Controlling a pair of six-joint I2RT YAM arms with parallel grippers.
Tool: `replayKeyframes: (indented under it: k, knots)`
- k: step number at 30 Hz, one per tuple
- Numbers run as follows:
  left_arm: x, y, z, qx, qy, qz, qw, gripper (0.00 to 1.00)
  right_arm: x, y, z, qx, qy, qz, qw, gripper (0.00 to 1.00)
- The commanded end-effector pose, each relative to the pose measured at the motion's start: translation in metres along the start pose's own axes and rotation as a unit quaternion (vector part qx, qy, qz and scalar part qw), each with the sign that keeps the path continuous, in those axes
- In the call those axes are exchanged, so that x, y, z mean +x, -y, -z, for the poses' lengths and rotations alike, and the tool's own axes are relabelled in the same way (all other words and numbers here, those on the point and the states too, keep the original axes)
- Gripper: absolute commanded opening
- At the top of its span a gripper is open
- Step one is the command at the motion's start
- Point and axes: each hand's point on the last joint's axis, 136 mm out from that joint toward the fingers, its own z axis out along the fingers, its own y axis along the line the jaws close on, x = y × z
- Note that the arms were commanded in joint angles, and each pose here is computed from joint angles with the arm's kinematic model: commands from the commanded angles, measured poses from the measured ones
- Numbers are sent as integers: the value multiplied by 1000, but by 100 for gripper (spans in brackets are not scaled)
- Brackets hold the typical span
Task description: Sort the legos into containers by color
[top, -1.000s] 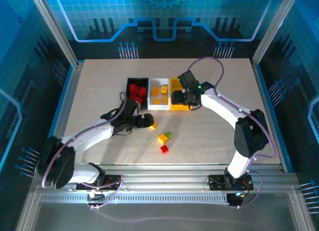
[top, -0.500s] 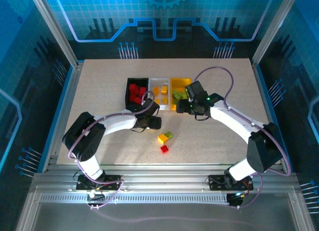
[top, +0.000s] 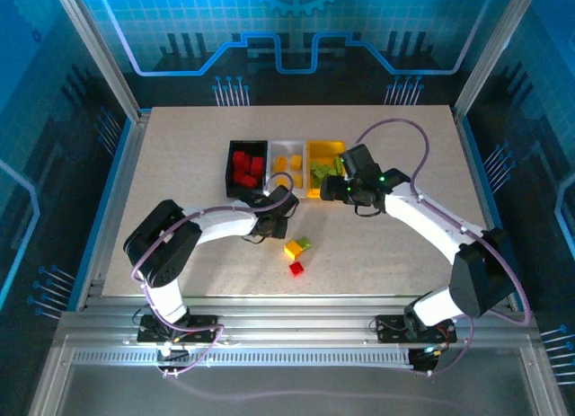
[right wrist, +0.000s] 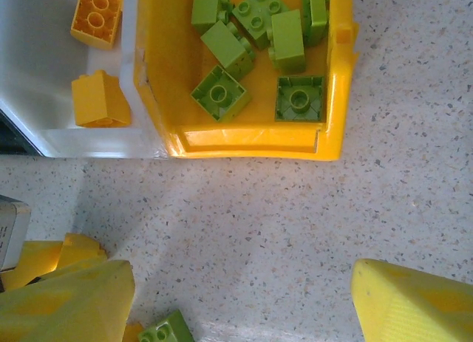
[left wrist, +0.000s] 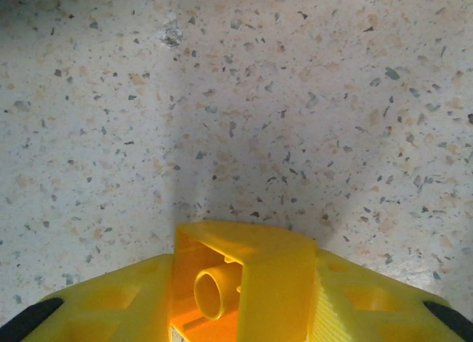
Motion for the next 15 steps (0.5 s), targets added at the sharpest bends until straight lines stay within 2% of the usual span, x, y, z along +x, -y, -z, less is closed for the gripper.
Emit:
replayKeyframes:
  k: [1,7,11,15]
  knots:
    - [-13,2,31,16,30,6,999,41,-4,2,8,-9,14,-15,1000,79]
    - [-80,11,83,60,115,39,991,41,-1,6,8,-9,14,-23,1000,79]
    - [-125,9,86,65,136,68,986,41,3,7,6,-10,9,-28,1000,79]
    - [-157,9,72,60,143,81,985,41,7,10,7,-8,7,-30,1000,79]
